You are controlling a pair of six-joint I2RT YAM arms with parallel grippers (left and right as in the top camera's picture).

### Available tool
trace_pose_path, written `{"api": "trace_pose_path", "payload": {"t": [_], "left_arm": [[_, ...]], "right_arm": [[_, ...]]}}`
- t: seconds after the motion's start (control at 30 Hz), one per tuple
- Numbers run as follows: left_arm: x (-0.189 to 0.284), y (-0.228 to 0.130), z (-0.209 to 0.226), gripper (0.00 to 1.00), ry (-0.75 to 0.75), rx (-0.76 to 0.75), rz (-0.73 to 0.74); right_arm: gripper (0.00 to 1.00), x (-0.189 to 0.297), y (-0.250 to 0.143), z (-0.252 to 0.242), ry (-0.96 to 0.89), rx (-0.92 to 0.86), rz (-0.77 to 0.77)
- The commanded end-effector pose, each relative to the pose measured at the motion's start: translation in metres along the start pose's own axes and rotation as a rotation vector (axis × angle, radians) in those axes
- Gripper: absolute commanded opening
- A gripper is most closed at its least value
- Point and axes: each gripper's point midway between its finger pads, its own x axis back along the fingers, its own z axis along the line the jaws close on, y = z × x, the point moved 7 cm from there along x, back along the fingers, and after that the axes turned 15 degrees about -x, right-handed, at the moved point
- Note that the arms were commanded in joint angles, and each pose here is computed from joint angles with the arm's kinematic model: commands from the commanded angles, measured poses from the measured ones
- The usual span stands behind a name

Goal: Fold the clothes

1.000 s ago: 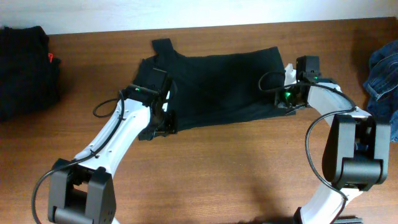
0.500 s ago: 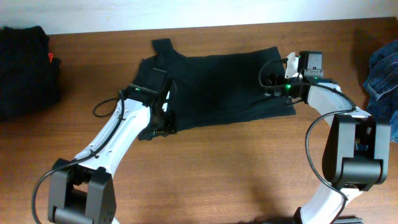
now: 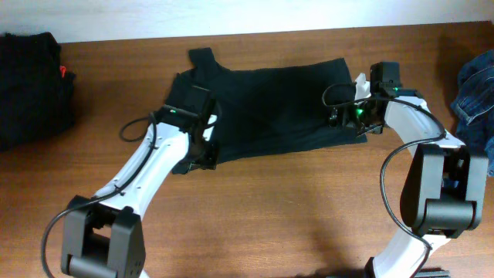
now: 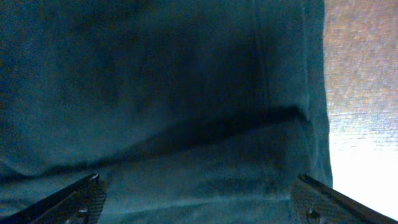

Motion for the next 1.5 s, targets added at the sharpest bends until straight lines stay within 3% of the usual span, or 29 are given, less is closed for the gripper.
{"api": "trace_pose_path", "payload": {"t": [0.0, 0.23, 0.4, 0.6, 0.8, 0.93, 1.33, 1.47], "left_arm": [[-0.015, 0.001, -0.012, 0.45, 0.03, -0.218, 0.032], [-0.052, 0.001, -0.011, 0.47, 0.263, -0.32, 0.172], [-0.081, -0.003, -0.008, 0.47, 0.301, -0.34, 0.255], [-0.088, 0.002, -0.007, 0.45, 0.321, -0.337, 0.237], [-0.087, 0.003, -0.007, 0.14, 0.321, -0.337, 0.233], [-0.085, 0.005, -0.008, 0.01, 0.313, -0.335, 0.229], [-0.027, 0.047, -0.01, 0.01, 0.304, -0.313, 0.099], [-0.025, 0.05, -0.009, 0.06, 0.313, -0.311, 0.087]], "right_arm": [[1.0, 0.014, 0.002, 0.008, 0.018, 0.013, -0.012], [0.99, 0.014, -0.003, 0.006, 0.008, 0.004, 0.019], [0.99, 0.014, -0.004, 0.006, 0.006, 0.003, 0.023], [0.99, 0.014, -0.004, 0.006, 0.006, 0.002, 0.026], [0.99, 0.014, -0.005, 0.005, 0.005, 0.002, 0.027], [0.99, 0.013, -0.005, 0.005, 0.005, 0.001, 0.028], [0.99, 0.013, -0.005, 0.005, 0.004, 0.001, 0.03], [0.99, 0.013, -0.006, 0.005, 0.003, 0.0, 0.033]]}}
